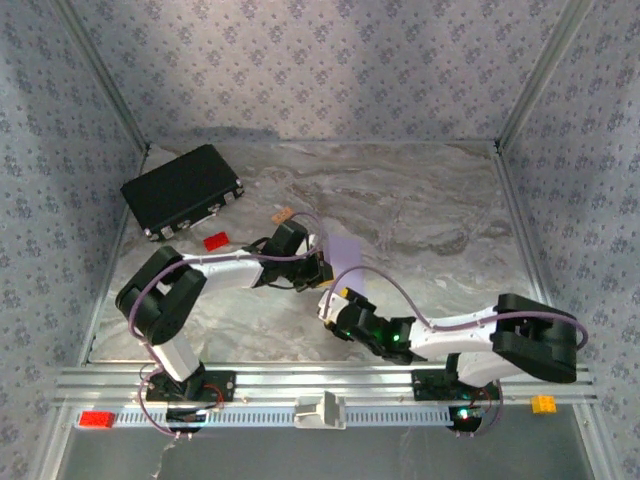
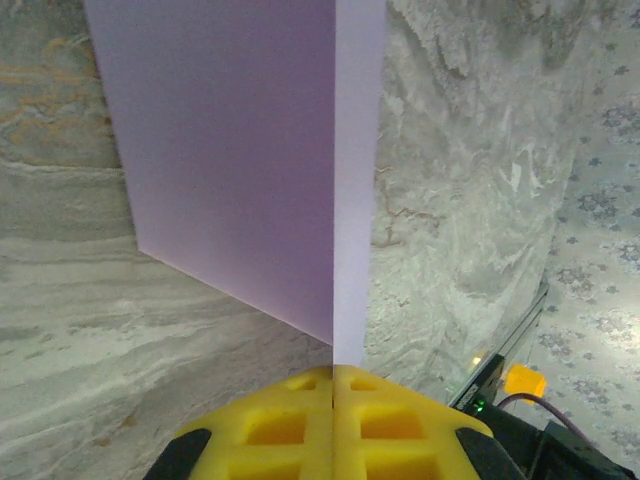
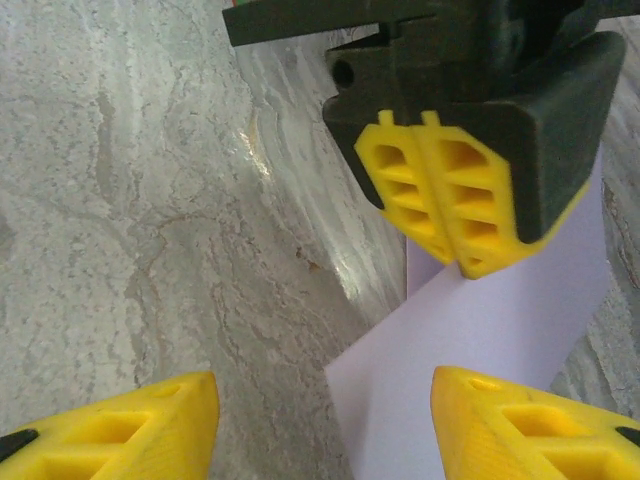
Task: Fold a paper plane with a square sheet of paper (pick it up from the middle)
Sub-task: Third fold the triangle at the center of the table.
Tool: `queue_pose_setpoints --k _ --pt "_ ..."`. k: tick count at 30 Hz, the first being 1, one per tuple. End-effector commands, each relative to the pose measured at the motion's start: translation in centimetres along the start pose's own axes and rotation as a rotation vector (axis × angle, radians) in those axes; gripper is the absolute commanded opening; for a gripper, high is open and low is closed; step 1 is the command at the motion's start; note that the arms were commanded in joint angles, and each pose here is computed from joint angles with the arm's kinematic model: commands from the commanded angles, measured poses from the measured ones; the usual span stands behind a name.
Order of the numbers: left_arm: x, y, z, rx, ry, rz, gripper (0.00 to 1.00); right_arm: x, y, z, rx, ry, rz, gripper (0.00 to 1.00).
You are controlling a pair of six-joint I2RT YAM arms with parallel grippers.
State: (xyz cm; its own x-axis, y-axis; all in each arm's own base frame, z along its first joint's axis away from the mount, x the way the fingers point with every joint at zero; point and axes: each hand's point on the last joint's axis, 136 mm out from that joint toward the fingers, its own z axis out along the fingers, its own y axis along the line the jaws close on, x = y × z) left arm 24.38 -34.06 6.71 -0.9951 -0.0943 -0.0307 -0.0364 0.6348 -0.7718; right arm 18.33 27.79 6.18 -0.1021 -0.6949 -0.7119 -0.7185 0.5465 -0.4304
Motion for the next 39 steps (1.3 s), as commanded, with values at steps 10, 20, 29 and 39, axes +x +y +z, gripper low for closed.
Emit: queue_pose_setpoints --k 10,20,29,39 --pt "-0.2 -0.5 -0.6 0.025 -0.019 -0.007 0.00 -0.1 -2.0 0.6 0.212 -0.010 -0.037 0.53" --pt "-0.2 -0.5 -0.5 0.023 -0.019 -0.008 0.00 0.5 -1.8 0.4 0.191 0.006 -0.037 0.35" --pt "-0.2 -0.2 -0.5 0.014 -0.016 -0.009 0.00 0.5 -1.9 0.3 0.198 0.004 -0.030 0.26" --pt "-0.3 -0.2 -0.5 0.012 -0.017 -0.011 0.00 0.4 -2.0 0.1 0.195 0.000 -0.025 0.17"
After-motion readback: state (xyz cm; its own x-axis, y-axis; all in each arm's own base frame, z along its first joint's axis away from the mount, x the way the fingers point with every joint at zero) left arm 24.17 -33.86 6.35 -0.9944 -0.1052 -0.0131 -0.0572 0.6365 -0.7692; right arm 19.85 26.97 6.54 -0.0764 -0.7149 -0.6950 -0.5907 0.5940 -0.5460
